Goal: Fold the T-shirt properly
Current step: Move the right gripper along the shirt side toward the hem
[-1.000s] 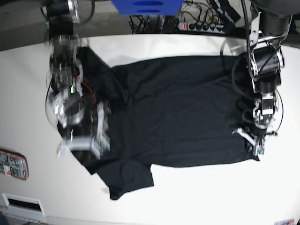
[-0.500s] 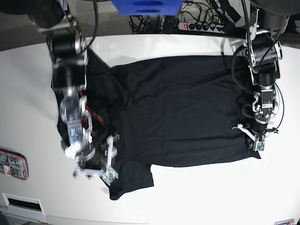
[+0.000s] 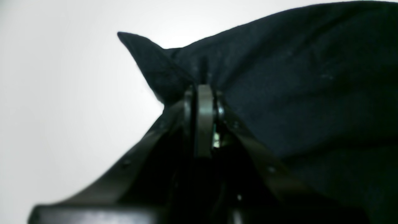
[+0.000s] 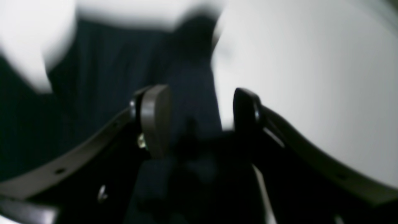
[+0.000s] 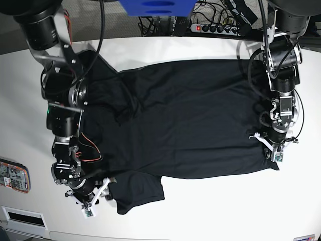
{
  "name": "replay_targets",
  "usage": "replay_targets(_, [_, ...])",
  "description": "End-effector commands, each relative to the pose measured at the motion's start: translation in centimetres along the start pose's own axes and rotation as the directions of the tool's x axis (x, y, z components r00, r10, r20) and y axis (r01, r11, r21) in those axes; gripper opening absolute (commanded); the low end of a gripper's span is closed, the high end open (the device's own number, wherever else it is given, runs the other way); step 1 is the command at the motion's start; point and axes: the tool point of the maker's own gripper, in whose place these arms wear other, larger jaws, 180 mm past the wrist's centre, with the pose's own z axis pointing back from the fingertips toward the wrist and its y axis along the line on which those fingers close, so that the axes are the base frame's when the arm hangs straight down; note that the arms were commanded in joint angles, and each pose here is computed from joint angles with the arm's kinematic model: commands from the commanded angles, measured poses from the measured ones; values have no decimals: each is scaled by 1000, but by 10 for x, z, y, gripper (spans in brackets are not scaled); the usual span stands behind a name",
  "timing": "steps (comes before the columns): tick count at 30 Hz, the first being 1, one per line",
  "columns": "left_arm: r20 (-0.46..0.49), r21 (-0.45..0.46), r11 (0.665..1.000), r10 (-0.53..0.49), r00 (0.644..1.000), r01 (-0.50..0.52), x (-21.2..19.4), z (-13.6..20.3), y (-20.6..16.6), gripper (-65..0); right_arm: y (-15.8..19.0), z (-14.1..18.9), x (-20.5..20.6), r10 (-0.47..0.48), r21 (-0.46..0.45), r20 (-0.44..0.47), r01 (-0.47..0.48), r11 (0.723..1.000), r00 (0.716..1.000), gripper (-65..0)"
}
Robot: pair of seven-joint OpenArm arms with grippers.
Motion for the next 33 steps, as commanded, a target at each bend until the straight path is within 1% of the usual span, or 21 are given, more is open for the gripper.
replay_targets(1, [-56,2,1000,-27,998,27,-7,1,6,-650,-9,0,23,-16,-26,56,17,1000,998,-345])
replay_targets(2, [-56,2,1000,-27,998,27,-7,1,6,-650,-16,-2,32,-41,-54,93,46,997,995,-345])
replay_targets(4, [-56,2,1000,-27,998,27,-7,1,6,-650,-22,-6,46,-70,-83,158,84,993,985,-345])
replay_targets(8, [-57,1,1000,-29,998,29,-8,1,6,-650,-28,-12,23,-125,-156,223,162,974,967,-345])
replay_targets(10, [-57,1,1000,-29,998,29,-8,1,6,-650,-32,-12,14,-126,-198,244,176,964,962,-345])
replay_targets(13, [-57,1,1000,-29,998,29,-8,1,6,-650,-38,-10,-1,-127,-241,242,186,953,962,-345])
replay_targets(15, [-57,0,1000,-30,998,30,-8,1,5,-650,-32,-10,-36,-145,-245,194,191,950,970,-345])
replay_targets(16, [-56,0,1000,-30,998,30,-8,1,5,-650,-30,-9,-46,-148,-246,179,190,950,973,-345])
replay_targets(19, [-20,4,999,-48,999,48,6,0,6,-650,-27,-9,-58,-155,-245,159,191,951,975,-345])
replay_targets(21, [-13,-6,999,-47,999,47,6,0,-1,-650,-25,-9,-67,-159,-243,140,189,951,977,-345])
replay_targets(24, [4,-8,999,-54,999,54,11,0,-4,-650,-19,-10,-72,-105,-231,105,127,965,989,-345])
replay_targets(26, [3,-8,998,-55,998,55,10,1,-4,-650,-12,-12,-78,-40,-214,61,53,976,997,-345])
replay_targets(29, [3,-10,998,-55,998,55,10,1,-5,-650,18,-23,-89,19,-148,-22,-22,989,1000,-345])
replay_targets(32, [-9,-12,998,-54,998,54,3,3,-6,-650,33,-26,-95,26,-93,-51,-30,995,998,-349])
replay_targets(33, [-13,-11,998,-54,998,54,1,4,-5,-650,36,-26,-96,23,-82,-58,-27,996,998,-365])
